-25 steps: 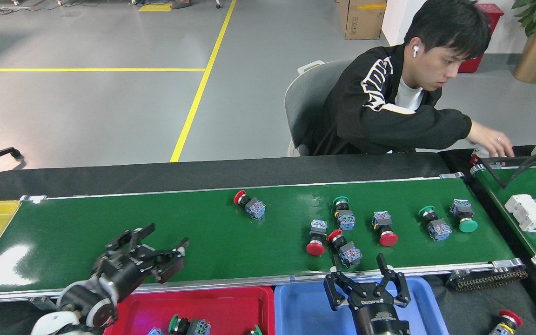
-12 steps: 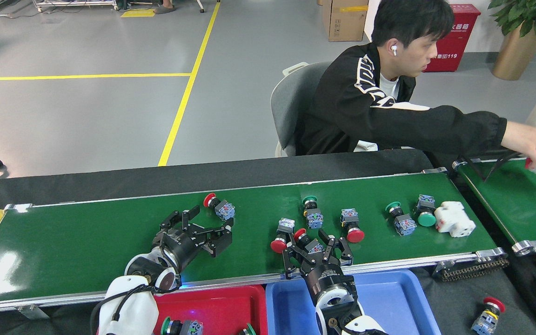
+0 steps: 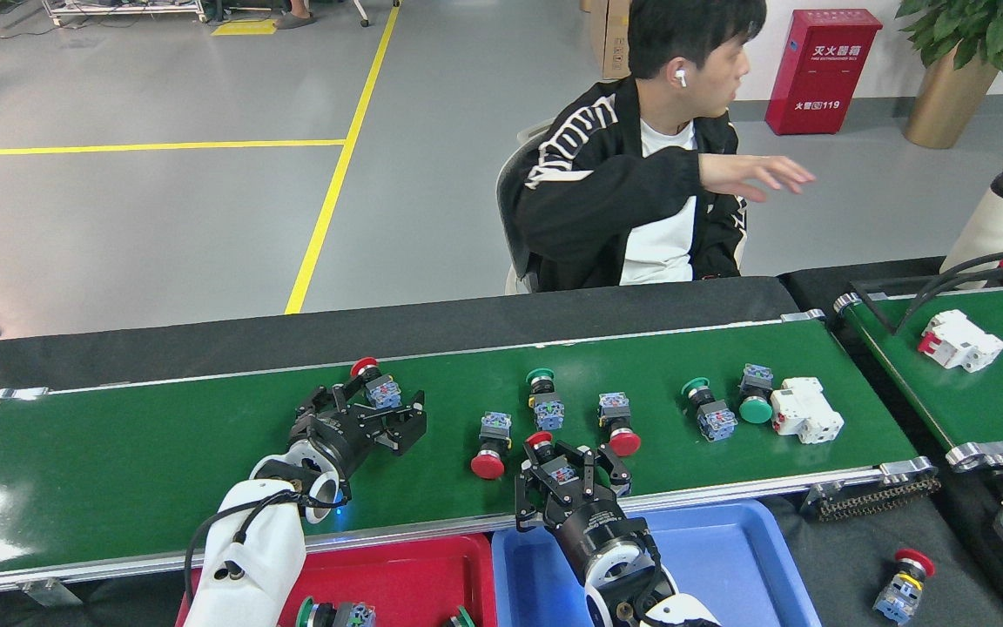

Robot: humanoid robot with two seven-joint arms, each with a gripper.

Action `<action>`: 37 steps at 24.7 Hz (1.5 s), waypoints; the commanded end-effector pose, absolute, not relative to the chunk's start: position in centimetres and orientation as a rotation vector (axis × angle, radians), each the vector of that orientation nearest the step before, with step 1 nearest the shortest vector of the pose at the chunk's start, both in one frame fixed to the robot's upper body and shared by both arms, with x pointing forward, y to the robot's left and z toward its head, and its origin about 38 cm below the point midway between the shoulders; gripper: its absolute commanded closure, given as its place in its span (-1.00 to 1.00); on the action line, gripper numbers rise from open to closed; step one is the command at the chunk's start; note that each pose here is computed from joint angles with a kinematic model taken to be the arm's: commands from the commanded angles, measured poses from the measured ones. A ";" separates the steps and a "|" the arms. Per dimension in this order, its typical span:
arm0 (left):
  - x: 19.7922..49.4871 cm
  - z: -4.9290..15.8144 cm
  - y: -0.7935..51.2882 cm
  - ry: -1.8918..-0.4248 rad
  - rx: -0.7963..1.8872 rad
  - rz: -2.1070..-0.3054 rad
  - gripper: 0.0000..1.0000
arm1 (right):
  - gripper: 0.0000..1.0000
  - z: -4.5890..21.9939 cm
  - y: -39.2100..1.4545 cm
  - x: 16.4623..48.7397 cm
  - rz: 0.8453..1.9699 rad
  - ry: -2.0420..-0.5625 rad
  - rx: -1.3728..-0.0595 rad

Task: Pick switch part from conveyor to tray

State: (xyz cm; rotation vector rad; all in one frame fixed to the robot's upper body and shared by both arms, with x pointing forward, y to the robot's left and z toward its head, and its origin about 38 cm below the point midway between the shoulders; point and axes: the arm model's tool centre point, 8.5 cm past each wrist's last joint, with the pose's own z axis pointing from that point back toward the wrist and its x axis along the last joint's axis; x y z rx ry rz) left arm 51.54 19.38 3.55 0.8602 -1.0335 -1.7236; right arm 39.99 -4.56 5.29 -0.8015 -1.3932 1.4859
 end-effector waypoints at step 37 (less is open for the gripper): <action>26.3 4.7 29.4 -1.382 0.810 -2.007 -1.00 | -0.99 6.5 -17.0 32.1 1.077 -1.294 -1.045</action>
